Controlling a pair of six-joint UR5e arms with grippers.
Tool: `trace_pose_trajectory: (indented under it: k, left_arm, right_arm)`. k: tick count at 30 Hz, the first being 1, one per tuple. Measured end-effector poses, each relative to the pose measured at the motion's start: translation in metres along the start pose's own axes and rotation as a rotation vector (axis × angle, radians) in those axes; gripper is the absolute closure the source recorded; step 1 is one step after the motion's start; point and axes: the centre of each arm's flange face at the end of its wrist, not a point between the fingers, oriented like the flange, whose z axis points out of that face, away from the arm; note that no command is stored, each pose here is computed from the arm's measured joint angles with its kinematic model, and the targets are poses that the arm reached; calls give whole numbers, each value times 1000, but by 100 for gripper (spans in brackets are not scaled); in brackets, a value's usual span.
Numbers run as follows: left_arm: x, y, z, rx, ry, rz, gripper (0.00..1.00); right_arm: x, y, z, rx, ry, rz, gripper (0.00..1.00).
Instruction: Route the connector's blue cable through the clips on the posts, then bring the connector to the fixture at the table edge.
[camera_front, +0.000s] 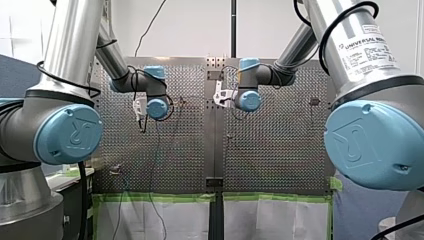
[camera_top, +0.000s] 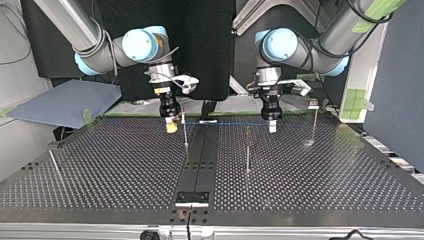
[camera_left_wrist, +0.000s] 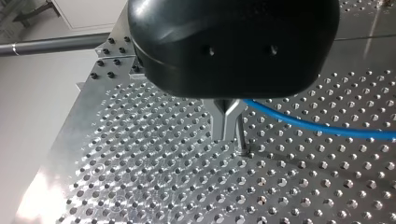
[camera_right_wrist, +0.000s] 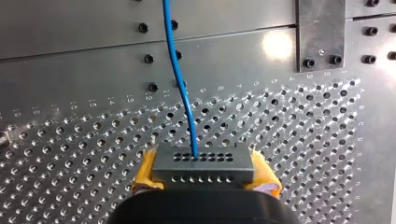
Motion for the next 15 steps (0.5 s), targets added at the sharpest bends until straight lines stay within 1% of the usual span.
trace_pose_trajectory:
  k: [15]
  left_arm:
    - [-3, 5, 16, 2, -3, 4, 100]
  right_arm:
    - [-1, 6, 2, -10, -4, -1, 100]
